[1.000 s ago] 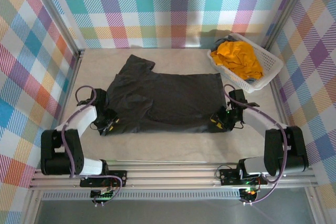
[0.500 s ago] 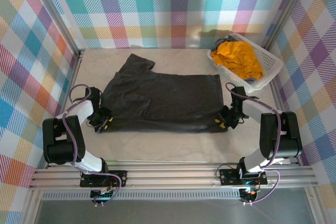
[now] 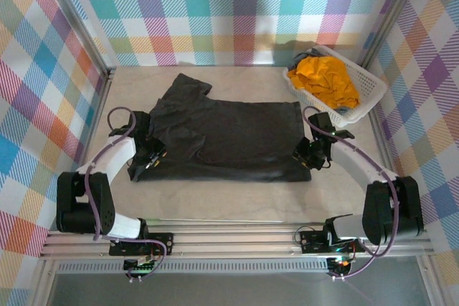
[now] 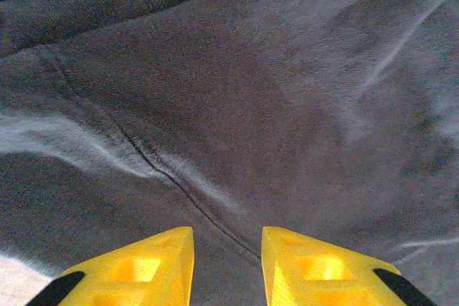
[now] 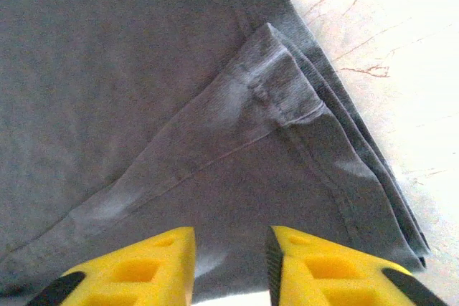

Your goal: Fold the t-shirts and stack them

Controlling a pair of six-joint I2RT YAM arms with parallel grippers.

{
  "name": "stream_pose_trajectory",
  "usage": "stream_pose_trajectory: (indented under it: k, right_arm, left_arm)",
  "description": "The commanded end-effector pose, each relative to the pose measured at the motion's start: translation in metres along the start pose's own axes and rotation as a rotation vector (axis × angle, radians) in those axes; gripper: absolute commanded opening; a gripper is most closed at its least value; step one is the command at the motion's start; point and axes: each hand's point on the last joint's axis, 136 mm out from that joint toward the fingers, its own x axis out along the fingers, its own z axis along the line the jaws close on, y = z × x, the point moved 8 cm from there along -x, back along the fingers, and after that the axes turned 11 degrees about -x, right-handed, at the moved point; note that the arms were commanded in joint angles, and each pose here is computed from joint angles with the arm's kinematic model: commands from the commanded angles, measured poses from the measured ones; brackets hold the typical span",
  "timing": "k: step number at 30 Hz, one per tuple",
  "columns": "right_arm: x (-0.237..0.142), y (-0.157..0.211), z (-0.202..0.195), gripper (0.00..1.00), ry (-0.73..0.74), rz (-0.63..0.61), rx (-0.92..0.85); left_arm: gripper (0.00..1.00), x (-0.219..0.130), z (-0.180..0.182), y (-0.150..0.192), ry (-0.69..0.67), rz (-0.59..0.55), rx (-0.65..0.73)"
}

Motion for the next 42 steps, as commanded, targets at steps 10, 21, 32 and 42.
stream_pose_trajectory:
  k: [10,21,32,42]
  right_arm:
    - [0.060,-0.018,0.008,0.21,0.028,0.145,0.075]
    - [0.053,0.051,-0.017,0.24,0.194,0.284,0.012]
    - [0.025,0.097,-0.043,0.25,0.232,0.280,0.064]
    - [-0.038,0.037,0.022,0.53,-0.050,-0.037,-0.188]
  left_arm:
    - [0.27,0.041,0.001,-0.019,-0.133,0.003,-0.011]
    - [0.27,0.035,0.088,0.029,-0.263,-0.025,-0.081]
    - [0.28,0.018,0.118,0.044,-0.260,-0.044,-0.085]
    - [0.43,-0.064,0.023,0.013,0.025,-0.156,0.071]
